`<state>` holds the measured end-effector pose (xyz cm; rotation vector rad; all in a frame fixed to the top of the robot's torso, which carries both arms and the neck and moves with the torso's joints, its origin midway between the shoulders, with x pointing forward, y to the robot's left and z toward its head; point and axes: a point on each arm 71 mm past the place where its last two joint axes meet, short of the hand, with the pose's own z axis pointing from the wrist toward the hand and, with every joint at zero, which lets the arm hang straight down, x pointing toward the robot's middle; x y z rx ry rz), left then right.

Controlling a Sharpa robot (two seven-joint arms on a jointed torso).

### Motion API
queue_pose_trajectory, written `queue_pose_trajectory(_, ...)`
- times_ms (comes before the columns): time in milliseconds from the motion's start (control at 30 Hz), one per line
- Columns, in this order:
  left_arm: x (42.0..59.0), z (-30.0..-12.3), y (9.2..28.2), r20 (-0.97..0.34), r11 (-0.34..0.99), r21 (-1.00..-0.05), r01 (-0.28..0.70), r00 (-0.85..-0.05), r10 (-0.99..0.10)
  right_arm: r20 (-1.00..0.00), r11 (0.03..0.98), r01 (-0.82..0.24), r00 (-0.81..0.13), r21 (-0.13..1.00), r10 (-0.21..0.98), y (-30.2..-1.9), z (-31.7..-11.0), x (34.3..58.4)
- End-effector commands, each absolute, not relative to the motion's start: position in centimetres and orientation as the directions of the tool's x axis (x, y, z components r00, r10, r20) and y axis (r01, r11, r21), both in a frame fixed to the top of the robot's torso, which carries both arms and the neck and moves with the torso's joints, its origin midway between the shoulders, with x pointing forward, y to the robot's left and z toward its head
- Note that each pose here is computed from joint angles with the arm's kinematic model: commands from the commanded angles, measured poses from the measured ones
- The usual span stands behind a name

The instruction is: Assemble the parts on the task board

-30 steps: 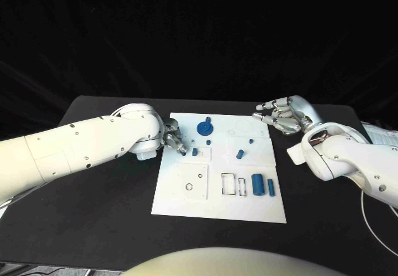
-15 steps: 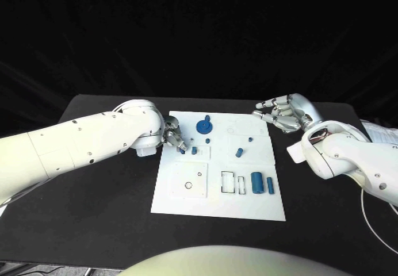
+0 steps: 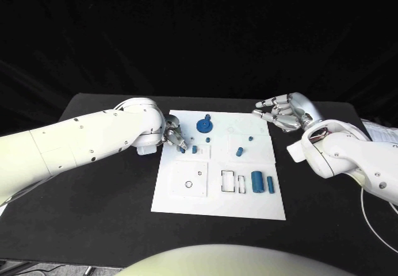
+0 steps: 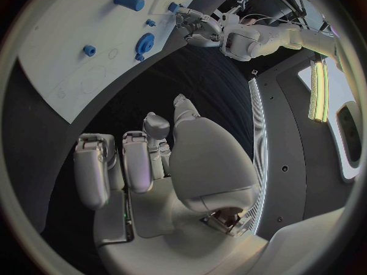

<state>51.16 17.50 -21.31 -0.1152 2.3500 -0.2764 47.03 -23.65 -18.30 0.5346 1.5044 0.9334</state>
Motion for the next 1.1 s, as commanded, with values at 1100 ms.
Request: queue_pose_trajectory(1100, 51.2, -21.0, 18.8, -0.707, 0.953, -0.293, -0.075, -0.654, -0.269, -0.601, 0.571, -0.194, -0.187, 0.798, 0.777, -23.5, -18.4, 47.0)
